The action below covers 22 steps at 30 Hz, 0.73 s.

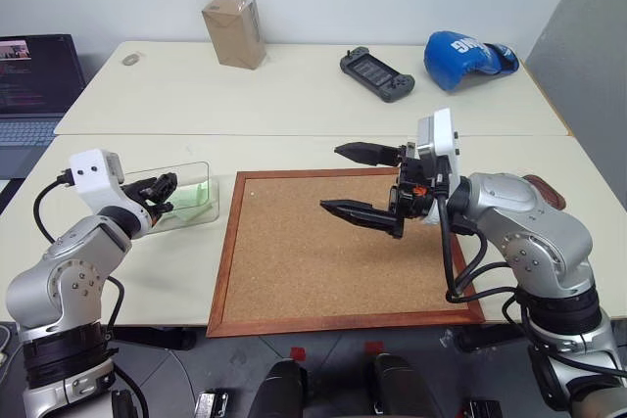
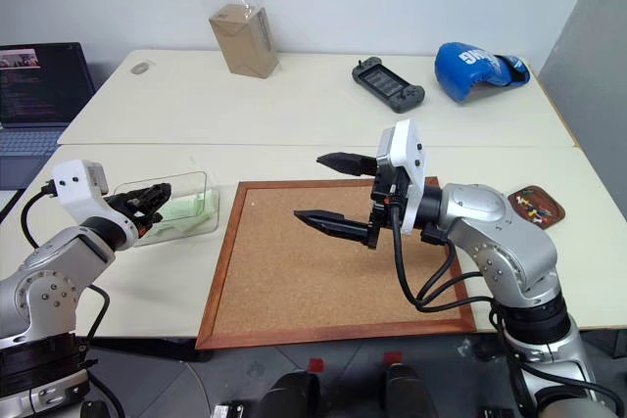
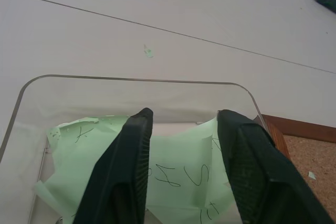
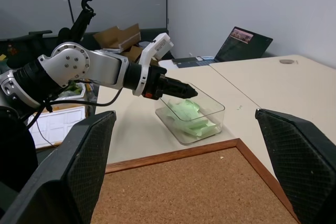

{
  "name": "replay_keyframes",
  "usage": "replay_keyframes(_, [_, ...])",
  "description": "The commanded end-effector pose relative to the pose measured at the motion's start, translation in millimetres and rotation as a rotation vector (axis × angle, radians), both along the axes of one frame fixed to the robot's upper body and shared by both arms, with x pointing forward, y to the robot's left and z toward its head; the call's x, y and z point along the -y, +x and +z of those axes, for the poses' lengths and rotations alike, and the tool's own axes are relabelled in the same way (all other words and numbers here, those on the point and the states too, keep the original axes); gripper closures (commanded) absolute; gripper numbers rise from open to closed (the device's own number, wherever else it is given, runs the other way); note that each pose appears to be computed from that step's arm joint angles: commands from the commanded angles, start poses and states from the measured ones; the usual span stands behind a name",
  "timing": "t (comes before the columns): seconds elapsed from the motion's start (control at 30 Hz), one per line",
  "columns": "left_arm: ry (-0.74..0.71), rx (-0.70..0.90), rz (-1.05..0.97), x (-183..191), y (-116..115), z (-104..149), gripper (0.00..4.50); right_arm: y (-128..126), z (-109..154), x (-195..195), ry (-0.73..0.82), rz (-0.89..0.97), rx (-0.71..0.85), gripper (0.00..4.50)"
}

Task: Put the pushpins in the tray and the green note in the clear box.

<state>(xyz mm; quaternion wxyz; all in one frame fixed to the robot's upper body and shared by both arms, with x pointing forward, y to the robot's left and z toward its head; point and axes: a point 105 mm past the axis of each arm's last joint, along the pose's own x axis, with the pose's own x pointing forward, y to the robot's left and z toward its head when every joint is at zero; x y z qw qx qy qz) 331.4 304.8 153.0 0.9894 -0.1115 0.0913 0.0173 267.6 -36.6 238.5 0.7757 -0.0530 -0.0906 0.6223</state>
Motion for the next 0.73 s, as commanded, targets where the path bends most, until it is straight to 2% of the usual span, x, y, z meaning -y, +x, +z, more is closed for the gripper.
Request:
replay_keyframes(0.03, [0.043, 0.058, 0.003, -2.5, -1.1, 19.8, 1.44, -6.5, 9.9, 2.7, 0.013, -0.010, 0.051, 0.00])
replay_keyframes(0.1, [0.073, 0.077, -0.006, -0.5, -3.2, 28.3, 1.15, -6.3, 9.2, 5.1, 0.014, -0.031, 0.050, 0.00])
replay_keyframes(0.13, [0.119, 0.103, -0.037, 5.0, -5.6, 39.4, 0.80, -6.0, 8.8, 8.3, 0.013, -0.055, 0.049, 0.00])
replay_keyframes(0.23, [0.276, 0.147, -0.152, 27.6, -13.2, 59.3, 0.28, -1.6, 6.7, 21.1, 0.006, -0.168, 0.047, 0.00])
replay_keyframes(0.33, [0.300, 0.185, -0.250, 57.2, -20.7, 60.7, 0.28, 11.0, 1.9, 37.9, 0.015, -0.369, 0.048, 0.00])
replay_keyframes(0.5, [0.299, 0.235, -0.285, 89.2, -36.8, 45.5, 0.28, 20.0, -19.5, 62.6, 0.003, -0.670, 0.093, 0.00])
replay_keyframes(0.6, [0.279, 0.226, -0.250, 96.0, -40.8, 25.3, 0.28, 23.2, -34.2, 79.0, 0.042, -0.860, 0.094, 0.00])
replay_keyframes(0.73, [0.262, 0.205, -0.207, 102.5, -46.4, -3.5, 0.28, 15.4, -62.6, 83.6, 0.062, -0.954, 0.047, 0.00])
